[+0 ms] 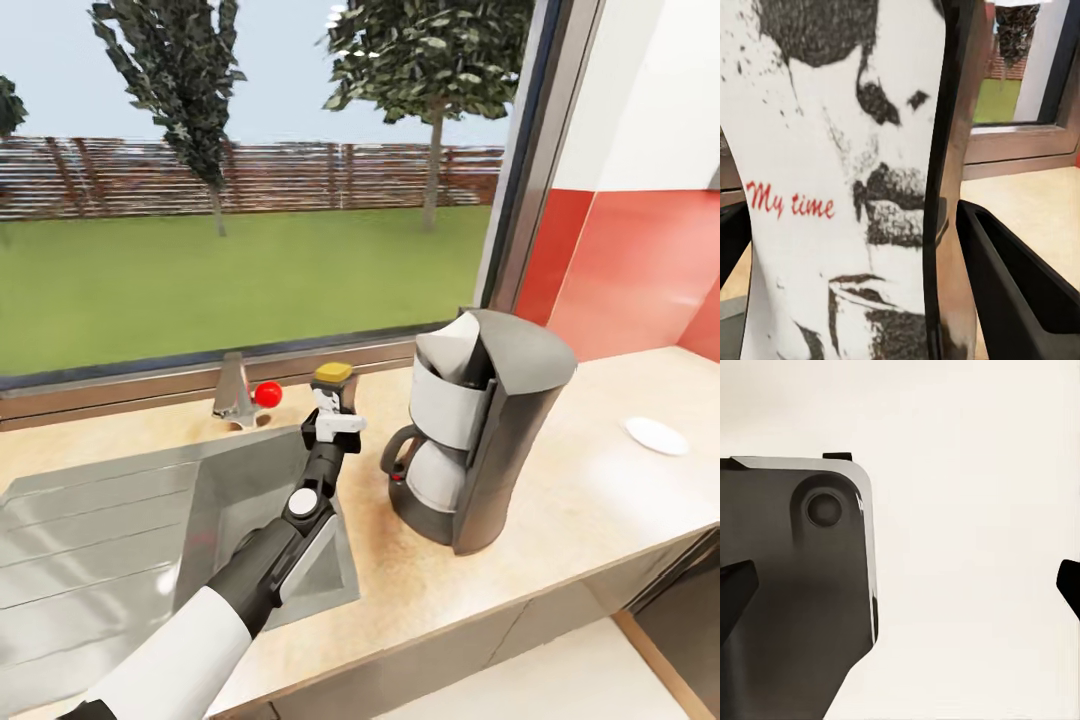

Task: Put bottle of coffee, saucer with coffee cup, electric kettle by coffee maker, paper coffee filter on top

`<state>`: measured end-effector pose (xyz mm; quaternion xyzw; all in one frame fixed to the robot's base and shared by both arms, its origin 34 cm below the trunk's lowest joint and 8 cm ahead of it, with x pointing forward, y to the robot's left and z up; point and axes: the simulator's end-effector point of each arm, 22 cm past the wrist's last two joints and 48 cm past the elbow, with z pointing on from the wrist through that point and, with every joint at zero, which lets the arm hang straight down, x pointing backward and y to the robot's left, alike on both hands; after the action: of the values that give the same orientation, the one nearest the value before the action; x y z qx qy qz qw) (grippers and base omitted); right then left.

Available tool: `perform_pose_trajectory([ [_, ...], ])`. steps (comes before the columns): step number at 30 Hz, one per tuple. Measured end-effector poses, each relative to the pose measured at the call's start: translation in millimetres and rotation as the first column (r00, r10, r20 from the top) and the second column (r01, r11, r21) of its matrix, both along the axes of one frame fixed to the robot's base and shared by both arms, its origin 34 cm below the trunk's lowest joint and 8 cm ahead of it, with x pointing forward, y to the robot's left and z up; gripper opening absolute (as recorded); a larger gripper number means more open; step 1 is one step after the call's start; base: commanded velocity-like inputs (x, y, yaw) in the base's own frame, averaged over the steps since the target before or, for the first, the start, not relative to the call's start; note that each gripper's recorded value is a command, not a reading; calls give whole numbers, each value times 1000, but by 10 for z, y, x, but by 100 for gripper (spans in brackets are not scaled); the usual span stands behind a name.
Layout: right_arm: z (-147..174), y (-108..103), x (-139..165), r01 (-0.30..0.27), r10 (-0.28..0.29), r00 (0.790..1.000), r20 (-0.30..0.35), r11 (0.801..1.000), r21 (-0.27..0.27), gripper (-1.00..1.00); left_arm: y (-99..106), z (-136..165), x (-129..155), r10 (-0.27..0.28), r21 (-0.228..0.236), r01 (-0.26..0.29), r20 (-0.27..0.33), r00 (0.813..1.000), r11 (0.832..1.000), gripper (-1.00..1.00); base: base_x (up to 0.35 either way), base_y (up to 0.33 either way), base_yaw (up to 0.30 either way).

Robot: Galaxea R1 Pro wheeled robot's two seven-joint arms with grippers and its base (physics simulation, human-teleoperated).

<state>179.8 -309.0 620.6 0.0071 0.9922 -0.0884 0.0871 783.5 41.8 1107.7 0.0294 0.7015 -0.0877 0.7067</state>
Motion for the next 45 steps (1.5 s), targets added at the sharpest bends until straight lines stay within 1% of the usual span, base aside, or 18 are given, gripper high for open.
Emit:
perform_pose_trajectory([
  [3,0,1,0,0,0,1000,0,1000,0,100,14,-22,4,3,1,-3,-5,1000,1000,-100,219,-31,32],
  [8,-1,1,1,0,0,1000,-1,1000,0,100,64,-205,11,10,21,-9,-37,999,1000,-100,74,-5,5],
  [11,-2,1,2,-1,1,1000,-1,1000,0,100,302,-308,60,20,54,-17,-44,999,998,-100,5,0,0],
  [12,-2,3,2,-1,1,1000,-1,1000,1,100,371,-344,78,-10,75,13,-45,999,997,-100,1,0,0],
  [13,-2,3,2,-1,1,1000,-1,1000,1,100,351,-359,74,-44,87,48,-45,998,995,-100,0,0,0],
  [14,-2,3,1,-2,2,1000,-1,1000,1,100,265,-377,50,-109,96,113,-49,993,989,-100,0,0,0],
  [16,-2,3,2,-2,2,1000,-1,1000,1,100,160,-377,18,-186,92,191,-52,981,977,-100,0,0,0],
  [18,-2,3,2,-2,2,1000,-1,1000,1,100,101,-364,-3,-237,86,241,-51,970,967,-100,0,0,0],
  [21,-2,4,-2,-2,2,1000,-1,1000,1,100,59,-345,-25,-281,78,283,-47,959,956,-100,0,0,0],
  [24,-3,5,-5,-2,2,1000,-2,1000,1,100,50,-343,-32,-289,75,292,-45,956,953,-100,0,0,0],
  [34,-3,7,-5,-2,2,1000,-2,1000,2,100,11,-347,-52,-283,65,285,-41,958,956,-100,0,0,0],
  [41,-2,7,-7,-2,2,1000,-2,1000,2,100,8,-356,-63,-281,61,283,-43,959,957,-100,198,0,0],
  [45,-3,7,-6,-2,2,1000,-2,1000,2,100,-1,-357,-63,-281,55,284,-43,959,957,-100,65,0,0],
])
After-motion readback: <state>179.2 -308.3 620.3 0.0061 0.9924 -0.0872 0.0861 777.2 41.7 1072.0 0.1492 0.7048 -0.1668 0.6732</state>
